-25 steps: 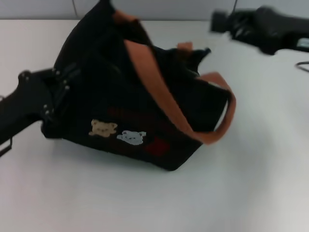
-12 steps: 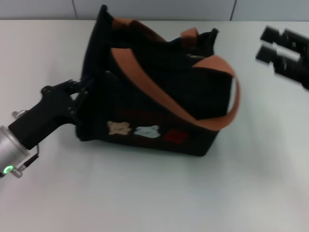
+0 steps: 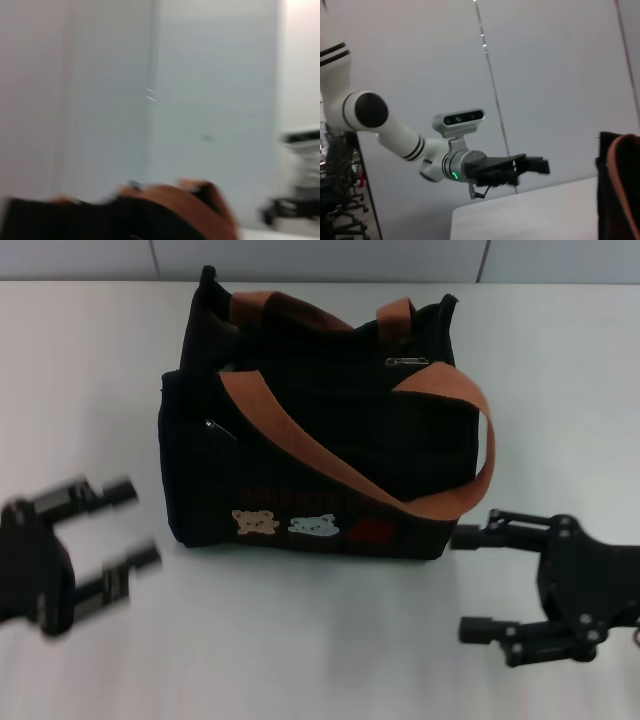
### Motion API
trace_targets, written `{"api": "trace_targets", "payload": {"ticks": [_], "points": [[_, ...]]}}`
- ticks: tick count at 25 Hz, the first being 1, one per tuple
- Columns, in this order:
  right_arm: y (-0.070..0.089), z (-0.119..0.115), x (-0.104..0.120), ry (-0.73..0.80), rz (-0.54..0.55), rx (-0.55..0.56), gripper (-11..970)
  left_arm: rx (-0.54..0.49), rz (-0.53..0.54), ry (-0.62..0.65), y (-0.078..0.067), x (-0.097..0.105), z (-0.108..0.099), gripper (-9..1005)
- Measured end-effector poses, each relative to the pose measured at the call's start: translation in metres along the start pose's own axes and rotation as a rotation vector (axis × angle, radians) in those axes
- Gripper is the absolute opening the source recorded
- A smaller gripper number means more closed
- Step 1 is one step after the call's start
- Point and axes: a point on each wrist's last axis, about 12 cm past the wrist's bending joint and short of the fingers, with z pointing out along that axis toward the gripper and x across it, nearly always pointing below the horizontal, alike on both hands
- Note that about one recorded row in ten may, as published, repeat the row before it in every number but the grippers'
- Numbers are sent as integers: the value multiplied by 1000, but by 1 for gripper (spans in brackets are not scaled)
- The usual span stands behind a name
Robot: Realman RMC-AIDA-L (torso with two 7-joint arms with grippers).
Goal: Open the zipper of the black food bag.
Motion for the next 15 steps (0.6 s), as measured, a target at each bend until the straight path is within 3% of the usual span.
{"api": "trace_targets", "payload": {"ticks": [6,9,15], "points": [[-1,14,2,-4,-11,-39,830,166,-49,101,-11,6,0,584],[-2,15,2,-5,-10,-42,829,183,-52,106,-12,7,5,815],[-2,16,2,-8,-9,-43,829,198,-48,100,-10,7,10,866]]}}
